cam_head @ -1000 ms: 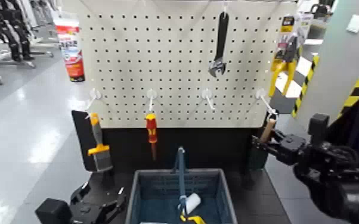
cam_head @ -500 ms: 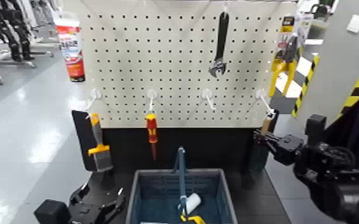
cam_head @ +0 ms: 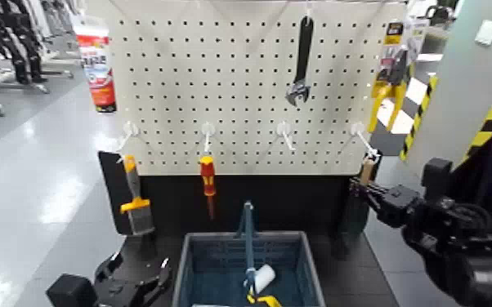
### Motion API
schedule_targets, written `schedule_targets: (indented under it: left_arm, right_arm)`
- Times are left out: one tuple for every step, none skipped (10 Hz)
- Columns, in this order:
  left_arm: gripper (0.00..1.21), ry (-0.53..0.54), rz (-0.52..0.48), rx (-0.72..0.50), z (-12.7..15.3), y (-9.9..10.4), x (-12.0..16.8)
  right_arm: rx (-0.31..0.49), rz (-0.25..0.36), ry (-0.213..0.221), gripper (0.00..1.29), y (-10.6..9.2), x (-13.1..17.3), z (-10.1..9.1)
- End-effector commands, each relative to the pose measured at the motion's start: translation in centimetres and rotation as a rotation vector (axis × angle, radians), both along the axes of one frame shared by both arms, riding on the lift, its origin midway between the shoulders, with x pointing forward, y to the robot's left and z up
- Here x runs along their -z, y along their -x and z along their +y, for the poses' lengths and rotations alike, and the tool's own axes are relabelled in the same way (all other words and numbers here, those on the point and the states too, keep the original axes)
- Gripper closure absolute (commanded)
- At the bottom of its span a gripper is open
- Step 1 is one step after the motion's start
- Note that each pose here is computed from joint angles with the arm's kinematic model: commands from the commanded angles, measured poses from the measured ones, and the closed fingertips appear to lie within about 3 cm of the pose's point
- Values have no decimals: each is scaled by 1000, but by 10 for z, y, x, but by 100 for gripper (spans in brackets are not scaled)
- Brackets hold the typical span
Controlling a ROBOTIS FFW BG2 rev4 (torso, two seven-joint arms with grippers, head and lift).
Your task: Put the tool with the wooden handle into the crate.
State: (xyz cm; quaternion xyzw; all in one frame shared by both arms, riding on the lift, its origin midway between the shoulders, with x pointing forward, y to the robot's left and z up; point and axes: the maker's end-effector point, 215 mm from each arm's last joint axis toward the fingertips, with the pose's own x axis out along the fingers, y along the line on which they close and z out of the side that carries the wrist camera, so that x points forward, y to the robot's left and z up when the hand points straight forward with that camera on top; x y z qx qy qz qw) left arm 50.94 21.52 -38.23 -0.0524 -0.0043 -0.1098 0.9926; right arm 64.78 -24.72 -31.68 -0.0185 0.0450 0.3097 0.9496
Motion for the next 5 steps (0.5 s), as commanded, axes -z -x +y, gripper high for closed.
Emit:
schedule_targets:
  left_arm:
    - [10,3,0,-2,-1,0,0]
    - [10,3,0,-2,-1,0,0]
    - [10,3,0,-2,-1,0,0]
    - [10,3,0,-2,-1,0,0]
    - [10,3,0,-2,-1,0,0]
  right_arm:
    - [-10,-22,-14,127,6,-11,9]
    - [-14,-29,-19,127,8,-15,12]
    - [-17,-38,-29,127,12,-20,16]
    - [-18,-45,-34,127,16,-26,19]
    - [-17,-47,-40,127,20,-29,23]
